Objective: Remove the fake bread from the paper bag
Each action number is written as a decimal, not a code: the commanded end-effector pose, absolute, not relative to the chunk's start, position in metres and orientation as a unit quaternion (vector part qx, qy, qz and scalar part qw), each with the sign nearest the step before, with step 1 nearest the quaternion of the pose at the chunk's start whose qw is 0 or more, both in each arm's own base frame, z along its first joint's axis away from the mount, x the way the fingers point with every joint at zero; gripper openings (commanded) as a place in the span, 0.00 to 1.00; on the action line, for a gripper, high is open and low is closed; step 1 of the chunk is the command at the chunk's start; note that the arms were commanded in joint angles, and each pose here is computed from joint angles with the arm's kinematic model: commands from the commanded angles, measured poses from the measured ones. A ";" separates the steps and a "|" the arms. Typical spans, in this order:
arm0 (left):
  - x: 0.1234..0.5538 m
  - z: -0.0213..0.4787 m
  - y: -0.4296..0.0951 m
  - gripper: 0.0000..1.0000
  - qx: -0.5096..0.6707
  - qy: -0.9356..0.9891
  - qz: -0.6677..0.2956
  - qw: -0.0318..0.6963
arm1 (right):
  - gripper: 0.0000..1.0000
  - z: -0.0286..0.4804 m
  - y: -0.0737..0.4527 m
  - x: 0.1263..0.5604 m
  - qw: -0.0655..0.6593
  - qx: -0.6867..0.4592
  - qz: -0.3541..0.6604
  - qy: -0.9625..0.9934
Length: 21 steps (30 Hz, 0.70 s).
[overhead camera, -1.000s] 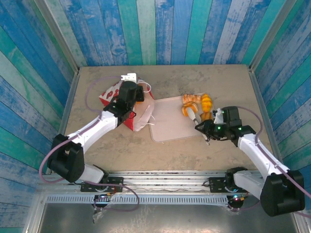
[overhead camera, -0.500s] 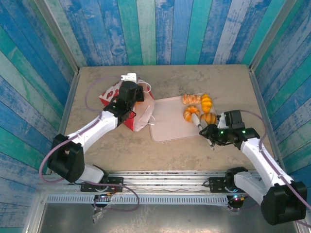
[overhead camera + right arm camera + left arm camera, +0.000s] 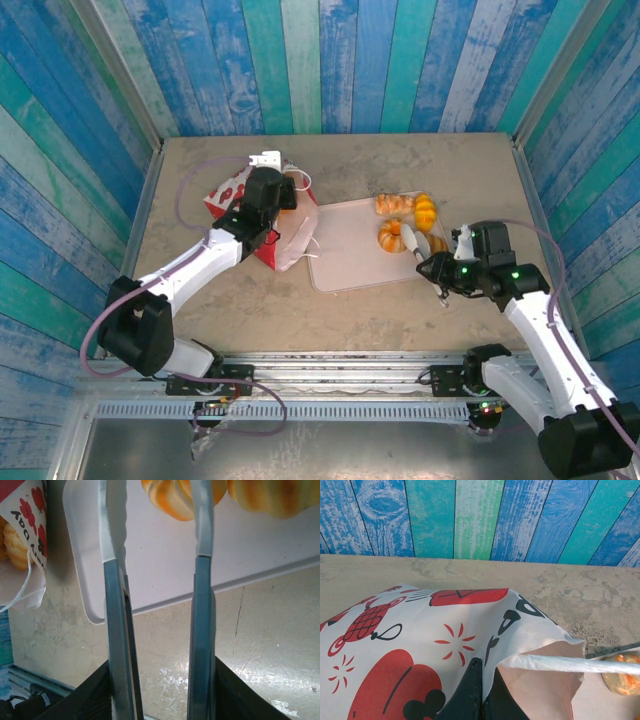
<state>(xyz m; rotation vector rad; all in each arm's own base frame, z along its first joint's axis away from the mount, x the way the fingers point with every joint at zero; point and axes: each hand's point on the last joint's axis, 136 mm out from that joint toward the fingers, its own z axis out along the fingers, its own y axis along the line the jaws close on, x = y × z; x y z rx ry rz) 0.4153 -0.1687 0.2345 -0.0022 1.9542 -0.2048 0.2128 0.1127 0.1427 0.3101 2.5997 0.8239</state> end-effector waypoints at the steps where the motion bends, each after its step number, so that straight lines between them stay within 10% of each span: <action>1: 0.408 0.265 -0.165 0.00 -0.014 0.804 -0.110 0.585 | 0.42 0.155 0.126 0.213 0.200 0.080 0.313 0.925; 21: 0.407 0.263 -0.166 0.01 -0.013 0.806 -0.111 0.582 | 0.36 0.125 0.171 0.219 0.151 0.013 0.275 0.949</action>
